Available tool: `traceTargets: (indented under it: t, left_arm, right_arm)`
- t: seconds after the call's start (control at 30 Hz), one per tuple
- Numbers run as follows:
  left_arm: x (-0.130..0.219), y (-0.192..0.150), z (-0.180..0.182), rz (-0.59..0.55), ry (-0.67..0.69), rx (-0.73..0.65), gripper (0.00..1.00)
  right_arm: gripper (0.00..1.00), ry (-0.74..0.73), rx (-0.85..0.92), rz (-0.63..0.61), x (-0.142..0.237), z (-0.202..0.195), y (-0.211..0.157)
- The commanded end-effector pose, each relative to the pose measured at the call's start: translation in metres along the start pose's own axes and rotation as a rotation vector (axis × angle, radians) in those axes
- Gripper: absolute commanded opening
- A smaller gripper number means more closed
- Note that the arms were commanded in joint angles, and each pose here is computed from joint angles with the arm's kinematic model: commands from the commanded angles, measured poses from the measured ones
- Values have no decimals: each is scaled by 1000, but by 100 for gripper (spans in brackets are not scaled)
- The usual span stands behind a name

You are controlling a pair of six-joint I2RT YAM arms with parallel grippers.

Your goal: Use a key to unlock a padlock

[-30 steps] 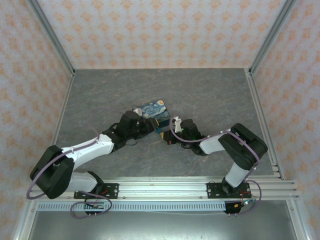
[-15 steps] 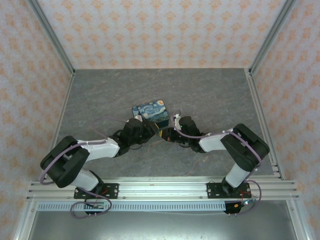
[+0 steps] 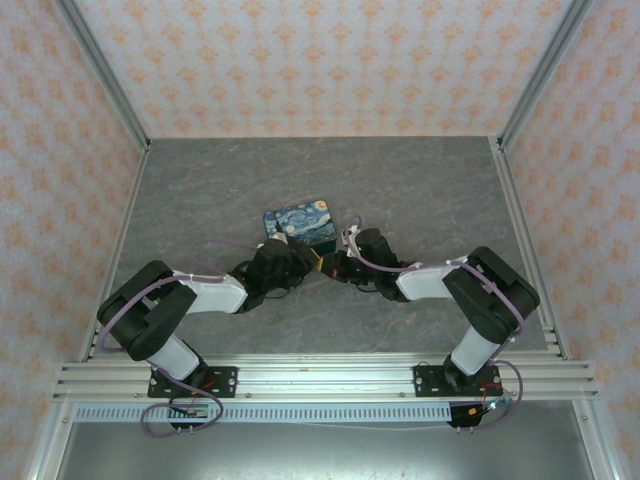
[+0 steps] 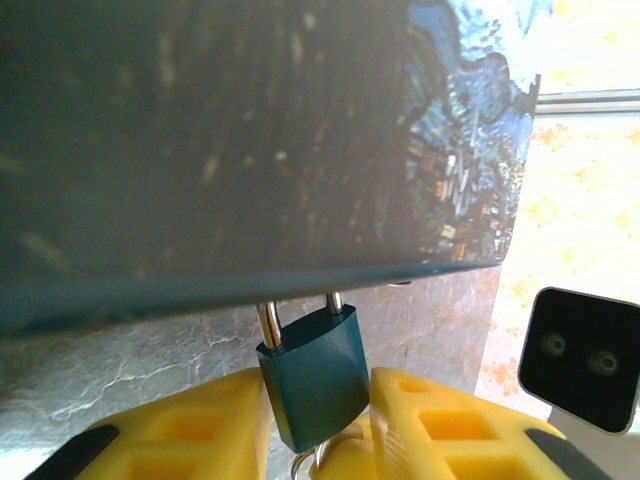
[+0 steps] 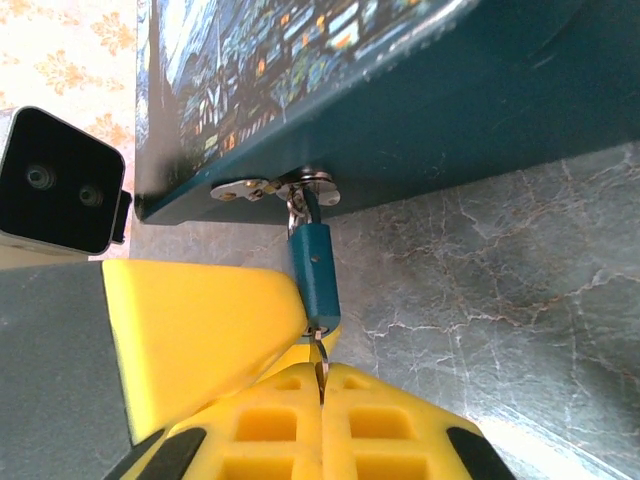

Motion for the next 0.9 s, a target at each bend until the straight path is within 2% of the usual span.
traceTargets:
  t: [0.0,0.17,0.37,0.57,0.87]
  left_arm:
    - [-3,7,-9,-70,-21,29,29]
    - [0,9,-8,-94,-12,50,19]
    - [6,11,-12,-100,-9,48,7]
    - [11,14,-22,-98,-36,51,0]
    - [17,18,-37,-75,-67,76,0]
  right_arm:
    - [0,74,15,10,1,21,4]
    - [1,87,27,6,3,24,4]
    - [28,40,111,-62,16,22,5]
    - [48,-129,371,-202,55,19,2]
    - [51,-232,838,-319,110,40,-5]
Point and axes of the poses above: each hand's point on the last joint's axis, 136 mm out from that joint toward the fingers, its own x axis back along the fingers, its own z axis along the line the jaws close on, y = z × x, the point moved 9 cm from there along x, back along the fingers, and after that the axes turned 15 degrees about -x, right-handed, at the moved point
